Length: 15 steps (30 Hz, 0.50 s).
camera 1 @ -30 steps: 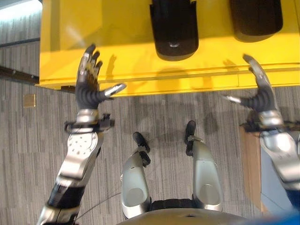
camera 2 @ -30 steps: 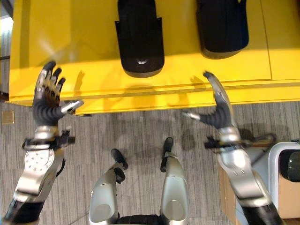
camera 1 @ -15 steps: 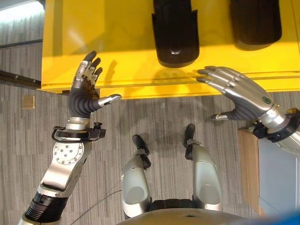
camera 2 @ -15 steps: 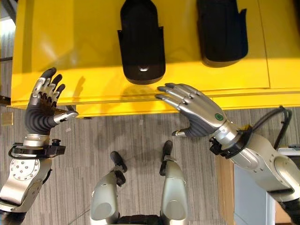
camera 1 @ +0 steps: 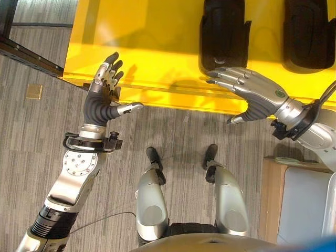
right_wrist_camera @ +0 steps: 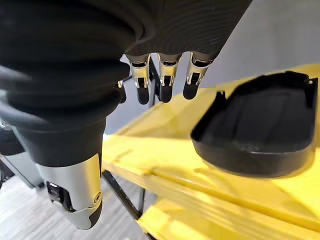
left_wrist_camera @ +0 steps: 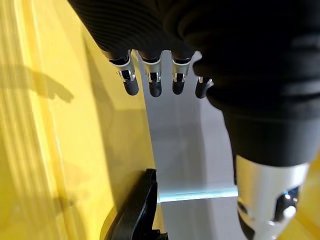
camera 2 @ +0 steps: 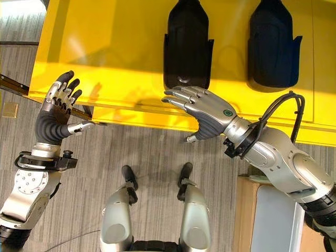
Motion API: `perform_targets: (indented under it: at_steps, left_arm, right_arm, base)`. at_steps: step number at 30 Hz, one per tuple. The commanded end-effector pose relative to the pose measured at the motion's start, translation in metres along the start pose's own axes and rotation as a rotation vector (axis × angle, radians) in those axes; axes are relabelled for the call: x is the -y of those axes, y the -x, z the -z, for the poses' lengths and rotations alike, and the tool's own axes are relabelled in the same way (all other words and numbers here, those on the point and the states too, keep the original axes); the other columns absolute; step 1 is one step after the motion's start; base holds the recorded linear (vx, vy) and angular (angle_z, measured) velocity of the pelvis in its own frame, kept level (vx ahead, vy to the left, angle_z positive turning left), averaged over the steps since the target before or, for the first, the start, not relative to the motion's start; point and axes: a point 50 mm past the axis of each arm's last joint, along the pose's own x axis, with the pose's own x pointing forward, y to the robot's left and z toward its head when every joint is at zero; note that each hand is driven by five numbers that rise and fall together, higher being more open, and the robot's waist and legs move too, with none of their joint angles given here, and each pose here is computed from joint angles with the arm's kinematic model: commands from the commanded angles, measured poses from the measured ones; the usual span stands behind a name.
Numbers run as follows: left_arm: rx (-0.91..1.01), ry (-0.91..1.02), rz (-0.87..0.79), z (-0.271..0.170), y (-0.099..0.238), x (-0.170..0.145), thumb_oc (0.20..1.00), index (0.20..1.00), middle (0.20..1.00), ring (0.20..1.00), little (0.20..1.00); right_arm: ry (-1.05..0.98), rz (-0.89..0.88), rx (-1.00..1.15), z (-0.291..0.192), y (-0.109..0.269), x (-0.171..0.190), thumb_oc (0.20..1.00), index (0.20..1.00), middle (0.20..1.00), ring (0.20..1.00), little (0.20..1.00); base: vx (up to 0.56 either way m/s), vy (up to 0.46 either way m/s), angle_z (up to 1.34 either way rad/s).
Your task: Move parts from the plastic box to the shelf.
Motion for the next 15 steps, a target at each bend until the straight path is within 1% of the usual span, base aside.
perform_targets:
  at_steps: [1,3,6,7,9,11,15]
  left_arm:
    - [0.051,-0.007,0.022,-0.009,0.002,-0.003,1.0,1.0,1.0,1.0,1.0]
    - [0.053,-0.004,0.021,-0.009,0.003,-0.003,1.0,1.0,1.0,1.0,1.0]
    - [0.053,-0.003,0.017,-0.009,0.003,-0.003,1.0,1.0,1.0,1.0,1.0]
    - [0.049,-0.003,0.011,-0.008,0.004,-0.003,1.0,1.0,1.0,1.0,1.0]
    - [0.043,0.001,0.007,-0.008,0.004,-0.003,1.0,1.0,1.0,1.0,1.0]
    - [0.034,0.012,-0.004,-0.007,0.003,-0.002,1.0,1.0,1.0,1.0,1.0]
    - [0.034,0.029,-0.002,-0.006,0.003,0.002,1.0,1.0,1.0,1.0,1.0]
  right_arm:
    - [-0.056,0.04,0.054,-0.013,-0.004,0.0,1.0,1.0,1.0,1.0,1.0]
    - [-0.064,0.038,0.056,-0.012,-0.004,-0.004,1.0,1.0,1.0,1.0,1.0]
    - [-0.107,0.094,0.119,-0.019,-0.005,0.0,1.0,1.0,1.0,1.0,1.0]
    - [-0.081,0.138,0.195,-0.028,-0.003,0.003,1.0,1.0,1.0,1.0,1.0]
    - [-0.043,0.177,0.251,-0.035,-0.002,0.007,1.0,1.0,1.0,1.0,1.0]
    - [0.014,0.196,0.359,-0.05,0.002,0.009,1.0,1.0,1.0,1.0,1.0]
    - [0.069,0.246,0.451,-0.064,0.007,0.01,1.0,1.0,1.0,1.0,1.0]
  base:
    - [0.0,0.0,0.0]
    - [0.0,0.0,0.0]
    - [0.0,0.0,0.0]
    - [0.0,0.0,0.0]
    - [0.0,0.0,0.0]
    - [0.01,0.036,-0.01]
    - [0.01,0.032,-0.01]
